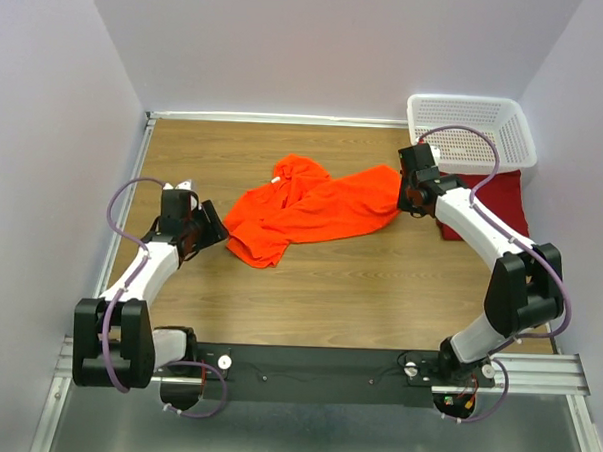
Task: Fold and stack the t-shirts
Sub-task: Flatten the tshirt out
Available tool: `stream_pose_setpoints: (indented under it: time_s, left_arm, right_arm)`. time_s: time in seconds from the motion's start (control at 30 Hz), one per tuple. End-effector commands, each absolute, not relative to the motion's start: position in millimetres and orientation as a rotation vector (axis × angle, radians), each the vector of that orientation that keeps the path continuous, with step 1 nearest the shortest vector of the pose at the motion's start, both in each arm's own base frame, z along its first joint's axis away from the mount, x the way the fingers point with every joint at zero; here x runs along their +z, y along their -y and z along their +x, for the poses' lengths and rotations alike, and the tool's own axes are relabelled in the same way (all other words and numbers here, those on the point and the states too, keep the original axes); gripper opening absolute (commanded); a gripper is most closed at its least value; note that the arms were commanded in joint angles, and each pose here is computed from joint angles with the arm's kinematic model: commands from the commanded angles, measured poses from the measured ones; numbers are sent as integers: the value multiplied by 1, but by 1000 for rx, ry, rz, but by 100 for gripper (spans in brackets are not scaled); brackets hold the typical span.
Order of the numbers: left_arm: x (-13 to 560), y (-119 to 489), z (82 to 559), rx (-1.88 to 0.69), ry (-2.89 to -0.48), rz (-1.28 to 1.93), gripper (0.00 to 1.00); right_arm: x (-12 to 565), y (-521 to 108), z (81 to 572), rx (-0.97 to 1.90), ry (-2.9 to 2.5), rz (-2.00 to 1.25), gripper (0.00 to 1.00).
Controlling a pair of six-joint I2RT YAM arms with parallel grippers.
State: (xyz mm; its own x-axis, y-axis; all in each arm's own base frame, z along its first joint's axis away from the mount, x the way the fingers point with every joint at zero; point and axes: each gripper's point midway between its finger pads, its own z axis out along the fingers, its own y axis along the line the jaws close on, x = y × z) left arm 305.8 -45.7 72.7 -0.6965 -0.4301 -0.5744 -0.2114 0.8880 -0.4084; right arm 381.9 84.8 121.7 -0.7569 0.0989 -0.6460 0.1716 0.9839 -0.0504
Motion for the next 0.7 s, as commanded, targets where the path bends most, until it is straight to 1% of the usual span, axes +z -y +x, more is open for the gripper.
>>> stream_pose_setpoints:
  time_s: [0.0,0.07,0.13,0.2,0.27,0.43,0.67]
  left_arm:
    - [71,53,302,-447,-2374,-380,66]
    - [63,54,299,-453,-2410,-370,62]
    - [58,59,298,-452,-2425,-336,61]
    - [57,65,297,-469,-2433,-293,54]
    - [59,71,298,-499,-2428,-254,52]
    - [55,88,298,-538,-2458,-175,51]
    - [46,80,303,-473,-2486,-193,51]
  right_arm:
    - [115,-92,381,-97,-2461,195,1]
    - [115,-93,380,-92,-2462,196,1]
    - [116,-93,381,-89,-2457,196,1]
    - [114,-93,379,-90,-2461,196,1]
    - [114,-92,379,-89,-2461,197,1]
    - [115,-94,379,-82,-2457,195,1]
    - [116,-94,380,-79,-2457,192,1]
